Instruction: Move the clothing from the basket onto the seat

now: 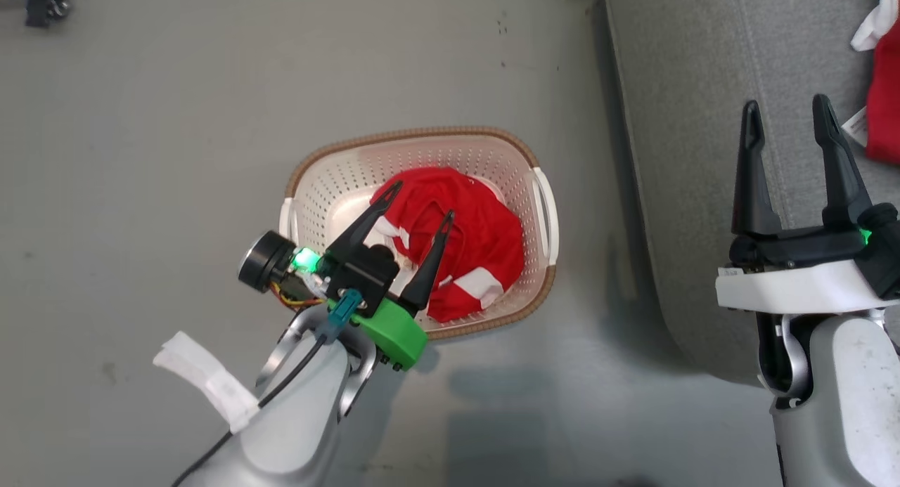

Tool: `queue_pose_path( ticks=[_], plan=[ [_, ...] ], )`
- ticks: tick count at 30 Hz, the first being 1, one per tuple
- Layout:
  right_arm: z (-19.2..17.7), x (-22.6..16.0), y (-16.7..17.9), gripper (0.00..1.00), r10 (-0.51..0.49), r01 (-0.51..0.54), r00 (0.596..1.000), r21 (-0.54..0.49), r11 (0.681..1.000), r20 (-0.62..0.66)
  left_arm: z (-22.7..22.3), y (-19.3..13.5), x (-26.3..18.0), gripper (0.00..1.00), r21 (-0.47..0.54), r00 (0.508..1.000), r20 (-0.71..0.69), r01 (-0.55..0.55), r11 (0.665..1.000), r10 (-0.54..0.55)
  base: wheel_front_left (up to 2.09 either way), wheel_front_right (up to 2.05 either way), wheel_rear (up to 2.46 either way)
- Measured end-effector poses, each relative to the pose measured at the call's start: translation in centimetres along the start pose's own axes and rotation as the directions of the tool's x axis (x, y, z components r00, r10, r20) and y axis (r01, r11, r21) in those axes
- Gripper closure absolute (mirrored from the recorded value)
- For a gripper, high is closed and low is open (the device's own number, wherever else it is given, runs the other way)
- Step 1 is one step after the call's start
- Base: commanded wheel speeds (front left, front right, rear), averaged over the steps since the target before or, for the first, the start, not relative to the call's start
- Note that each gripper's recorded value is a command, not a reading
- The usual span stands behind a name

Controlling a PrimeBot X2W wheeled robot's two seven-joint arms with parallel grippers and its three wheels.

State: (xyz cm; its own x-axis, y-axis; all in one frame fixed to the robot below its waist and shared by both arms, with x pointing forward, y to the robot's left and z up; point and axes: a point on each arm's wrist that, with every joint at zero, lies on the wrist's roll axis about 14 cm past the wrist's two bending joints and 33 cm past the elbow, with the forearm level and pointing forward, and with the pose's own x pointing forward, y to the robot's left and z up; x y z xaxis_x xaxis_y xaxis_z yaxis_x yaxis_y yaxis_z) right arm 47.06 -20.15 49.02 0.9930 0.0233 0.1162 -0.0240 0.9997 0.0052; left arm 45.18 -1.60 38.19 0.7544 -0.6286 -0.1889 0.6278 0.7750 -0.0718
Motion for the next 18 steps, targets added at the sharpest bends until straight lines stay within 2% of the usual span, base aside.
queue_pose_path(
  ticks=[8, 13, 18],
  plan=[
    [-3.7, 2.8, 0.3, 0.0, 0.013, -0.013, 0.999, 0.005, 1.0, -0.033, -8.7, 0.9, 3.8, 0.0, 0.033, 0.97, -0.215, 0.123, 0.992, -0.113, 0.0, 0.0, 0.0],
    [-6.3, 3.2, -0.5, 0.0, -0.004, 0.004, 0.998, 0.007, 1.0, -0.07, -13.9, -0.5, 5.0, 0.0, 0.057, 0.916, -0.333, 0.257, 0.965, -0.224, 0.0, 0.0, 0.0],
    [-7.9, 3.5, -1.4, 0.0, -0.02, 0.019, 0.995, -0.013, 1.0, -0.093, -18.5, -1.1, 5.6, 0.0, 0.045, 0.857, -0.428, 0.338, 0.94, -0.287, 0.0, 0.0, 0.0]
  ],
)
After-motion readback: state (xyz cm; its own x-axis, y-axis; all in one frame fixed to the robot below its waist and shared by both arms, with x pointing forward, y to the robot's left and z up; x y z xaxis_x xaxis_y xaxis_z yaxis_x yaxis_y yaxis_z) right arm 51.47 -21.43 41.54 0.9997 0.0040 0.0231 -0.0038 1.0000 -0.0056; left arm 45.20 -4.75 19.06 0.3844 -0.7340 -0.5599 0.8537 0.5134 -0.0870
